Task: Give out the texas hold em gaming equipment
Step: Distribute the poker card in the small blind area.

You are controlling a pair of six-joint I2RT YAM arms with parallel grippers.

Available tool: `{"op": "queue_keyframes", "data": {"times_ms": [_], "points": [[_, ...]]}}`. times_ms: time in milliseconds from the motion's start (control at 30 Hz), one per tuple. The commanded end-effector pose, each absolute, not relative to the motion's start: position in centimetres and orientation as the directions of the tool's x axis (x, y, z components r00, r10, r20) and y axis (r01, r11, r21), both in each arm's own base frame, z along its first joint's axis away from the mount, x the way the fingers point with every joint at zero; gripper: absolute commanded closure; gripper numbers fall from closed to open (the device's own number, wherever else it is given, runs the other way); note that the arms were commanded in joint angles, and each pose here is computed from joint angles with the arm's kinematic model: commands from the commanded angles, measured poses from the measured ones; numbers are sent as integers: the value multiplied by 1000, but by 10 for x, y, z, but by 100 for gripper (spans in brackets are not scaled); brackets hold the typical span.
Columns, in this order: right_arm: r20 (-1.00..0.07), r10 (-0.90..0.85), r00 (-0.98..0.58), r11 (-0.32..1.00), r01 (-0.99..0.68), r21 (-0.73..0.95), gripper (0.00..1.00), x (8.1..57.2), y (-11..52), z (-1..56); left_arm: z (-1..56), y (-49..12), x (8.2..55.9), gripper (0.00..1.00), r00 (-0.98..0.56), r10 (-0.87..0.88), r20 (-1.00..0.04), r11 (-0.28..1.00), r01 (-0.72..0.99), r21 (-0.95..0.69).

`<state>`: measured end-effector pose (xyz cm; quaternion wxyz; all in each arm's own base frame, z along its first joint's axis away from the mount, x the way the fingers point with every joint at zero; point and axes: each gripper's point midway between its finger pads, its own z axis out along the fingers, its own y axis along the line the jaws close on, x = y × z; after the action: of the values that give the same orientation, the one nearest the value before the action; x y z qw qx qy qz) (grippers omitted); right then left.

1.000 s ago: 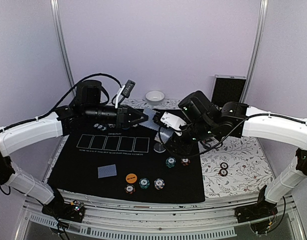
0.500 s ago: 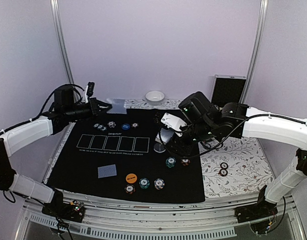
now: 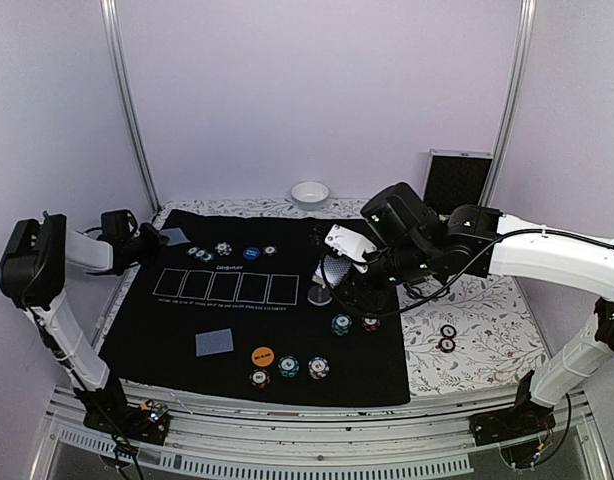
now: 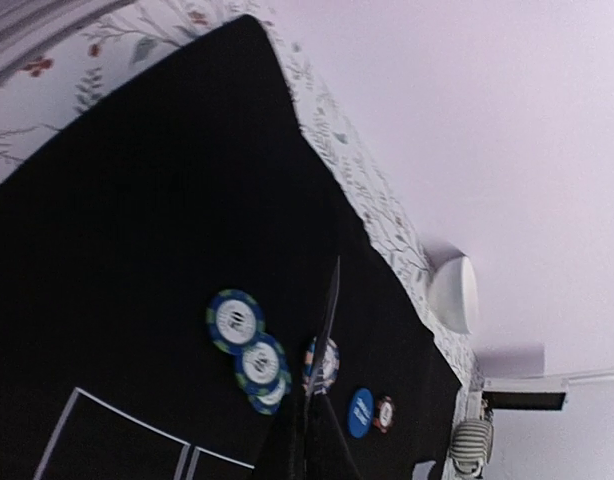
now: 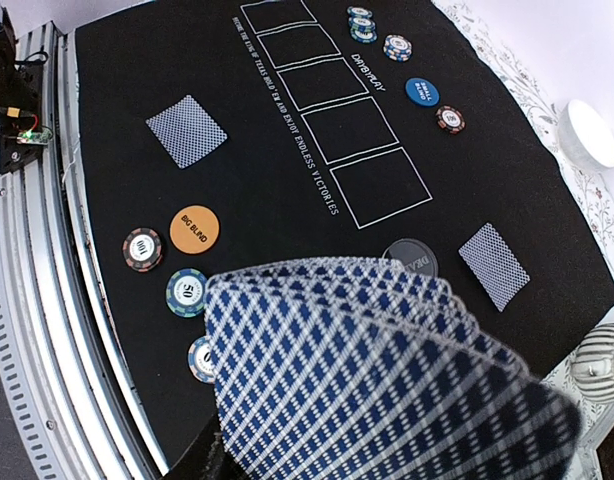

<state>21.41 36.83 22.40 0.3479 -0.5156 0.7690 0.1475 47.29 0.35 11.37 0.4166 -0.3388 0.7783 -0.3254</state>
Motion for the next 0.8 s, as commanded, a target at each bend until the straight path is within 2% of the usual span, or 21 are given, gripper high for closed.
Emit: {"op": "queue_keyframes", "data": {"times_ms": [0,267,333,433,500,767], "points": [[-710,-665,-231,448,-885,-132,96,215,365,235,104,41,494,100,-292,-856,-426,506,-313,-804],[-704,-669,-238,453,-881,-133,96,215,363,235,64,43,496,99,-304,-873,-381,478,-380,-792],[-704,-669,-238,451,-883,-130,96,214,364,235,57,41,494,88,-318,-874,-367,473,-389,-790],[-705,-667,-240,453,-882,-129,96,215,363,236,51,36,489,58,-338,-877,-341,463,-408,-787],[-707,-666,-239,452,-883,-128,96,214,363,237,55,32,484,44,-345,-874,-341,468,-410,-783],[-711,-662,-237,448,-886,-122,96,213,365,238,101,7,446,7,-344,-830,-439,554,-419,-719]]}}
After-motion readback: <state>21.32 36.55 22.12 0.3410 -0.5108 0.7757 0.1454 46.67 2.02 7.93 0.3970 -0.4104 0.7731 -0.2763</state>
